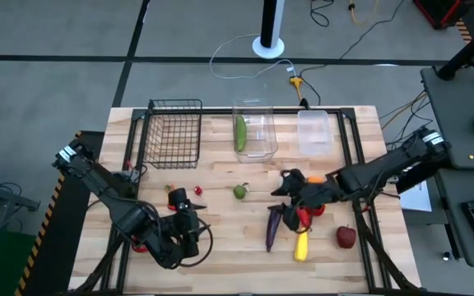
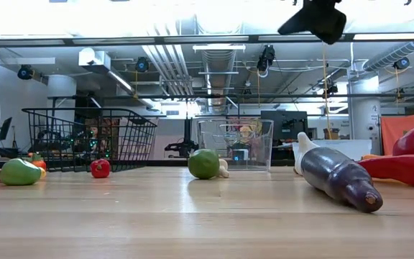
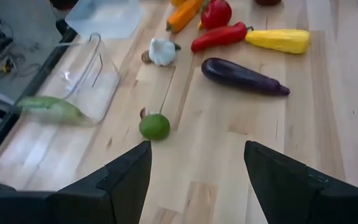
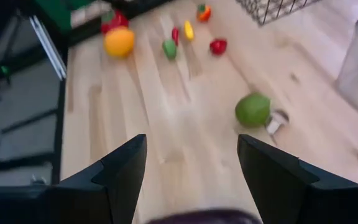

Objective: Sort produce into baskets
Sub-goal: Put the right transparent garlic into the left transparent bin

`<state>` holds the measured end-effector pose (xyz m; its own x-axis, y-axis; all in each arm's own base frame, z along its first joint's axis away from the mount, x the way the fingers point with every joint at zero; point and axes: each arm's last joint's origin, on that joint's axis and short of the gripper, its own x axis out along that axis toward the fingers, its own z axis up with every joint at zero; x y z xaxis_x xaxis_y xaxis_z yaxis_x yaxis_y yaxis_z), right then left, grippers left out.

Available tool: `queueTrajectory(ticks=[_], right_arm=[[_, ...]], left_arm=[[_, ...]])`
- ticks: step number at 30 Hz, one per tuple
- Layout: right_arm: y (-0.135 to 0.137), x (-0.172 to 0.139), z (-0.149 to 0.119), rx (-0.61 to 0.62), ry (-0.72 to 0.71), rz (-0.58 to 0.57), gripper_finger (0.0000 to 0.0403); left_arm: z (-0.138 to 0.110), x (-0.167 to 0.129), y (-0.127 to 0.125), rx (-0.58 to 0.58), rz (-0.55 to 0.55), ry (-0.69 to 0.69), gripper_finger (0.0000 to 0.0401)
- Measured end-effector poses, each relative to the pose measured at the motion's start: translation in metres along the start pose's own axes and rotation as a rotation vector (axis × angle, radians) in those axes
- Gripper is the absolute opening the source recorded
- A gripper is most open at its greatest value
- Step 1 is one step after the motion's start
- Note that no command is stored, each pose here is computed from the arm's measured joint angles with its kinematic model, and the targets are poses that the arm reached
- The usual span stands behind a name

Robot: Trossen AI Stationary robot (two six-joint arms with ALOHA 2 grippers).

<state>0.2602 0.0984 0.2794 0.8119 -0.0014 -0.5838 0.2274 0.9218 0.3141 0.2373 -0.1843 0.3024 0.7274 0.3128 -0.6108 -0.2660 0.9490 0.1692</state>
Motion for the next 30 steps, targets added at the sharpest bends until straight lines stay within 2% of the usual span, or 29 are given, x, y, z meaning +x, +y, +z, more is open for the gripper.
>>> queueTrajectory(ticks=[4,7,11,16,25,30], right_arm=[[0.006,0.015,-0.014,-0.043,0.060,-0.018,0.0244],[0.008,0.028,-0.018,-0.050,0.053,-0.041,0.0244],[0.010,0.042,-0.019,-0.077,0.043,-0.098,0.0244],[0.015,0.053,-0.020,-0.084,0.061,-0.112,0.0244],[0.028,0.059,-0.007,-0.065,0.051,-0.107,0.0244],[0.028,0.055,-0.004,-0.084,0.117,-0.157,0.0244]], left_arm=[[-0.008,0.008,0.003,-0.075,0.029,0.020,0.0239],[-0.010,0.017,0.008,-0.155,0.063,0.034,0.0239],[-0.007,0.029,0.017,-0.214,0.058,0.093,0.0239],[0.000,0.040,0.027,-0.262,0.064,0.127,0.0239],[-0.006,0.046,0.030,-0.229,0.107,0.120,0.0239],[-0.014,0.043,0.024,-0.189,0.006,0.224,0.0239]])
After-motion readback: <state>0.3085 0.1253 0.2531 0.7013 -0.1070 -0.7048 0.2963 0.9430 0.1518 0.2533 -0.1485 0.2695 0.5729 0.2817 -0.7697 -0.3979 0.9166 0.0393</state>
